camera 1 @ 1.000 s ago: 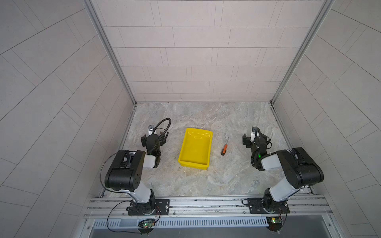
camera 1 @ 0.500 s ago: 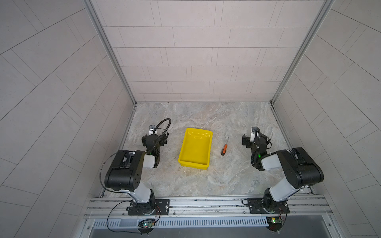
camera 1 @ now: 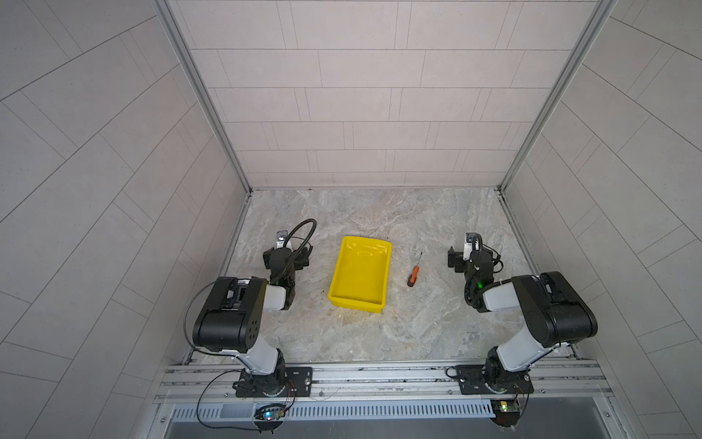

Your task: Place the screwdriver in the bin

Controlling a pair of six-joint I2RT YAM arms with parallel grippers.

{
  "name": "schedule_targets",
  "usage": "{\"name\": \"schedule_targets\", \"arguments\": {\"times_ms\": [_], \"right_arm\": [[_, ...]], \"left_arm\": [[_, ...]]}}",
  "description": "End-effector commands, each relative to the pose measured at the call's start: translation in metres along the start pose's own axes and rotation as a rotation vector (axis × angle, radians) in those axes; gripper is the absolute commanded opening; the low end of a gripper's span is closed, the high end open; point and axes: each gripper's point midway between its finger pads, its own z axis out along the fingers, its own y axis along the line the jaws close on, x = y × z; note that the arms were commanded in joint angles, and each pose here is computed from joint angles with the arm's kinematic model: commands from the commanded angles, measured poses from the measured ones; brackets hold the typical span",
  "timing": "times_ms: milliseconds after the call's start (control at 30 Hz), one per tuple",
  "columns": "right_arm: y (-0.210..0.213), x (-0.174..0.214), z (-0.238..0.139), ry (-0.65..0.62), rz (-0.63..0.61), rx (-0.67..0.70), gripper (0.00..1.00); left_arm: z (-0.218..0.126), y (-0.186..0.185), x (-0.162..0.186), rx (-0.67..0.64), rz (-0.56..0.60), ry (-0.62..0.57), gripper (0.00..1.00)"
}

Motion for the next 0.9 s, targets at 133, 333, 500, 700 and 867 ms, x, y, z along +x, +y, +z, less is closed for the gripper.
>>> {"name": "schedule_targets", "arguments": {"times_ms": [133,333,500,700,867], "right_arm": [[-0.002,-0.011,-0.001,-0.024,0.018,-0.007,0.99],[0.002,-0.012,-0.003,-0.038,0.010,-0.031,0.99],[-0.002,-0.028,-0.012,-0.036,0.008,-0.030,0.99],[-0.025,-0.035,-0.024,0.059,0.082,0.093,0.99],[-0.015,-0.051,-0.047,0.090,0.029,0.102,0.99]], "left_arm": [[0.000,0.000,-0.006,0.005,0.000,-0.018,1.00],[-0.023,-0.018,-0.005,0.141,0.032,-0.117,1.00],[-0.041,-0.035,-0.006,0.257,0.077,-0.191,1.00],[-0.055,-0.036,-0.029,0.275,0.084,-0.203,1.00],[-0.081,-0.021,-0.077,0.202,-0.126,-0.136,1.00]]}}
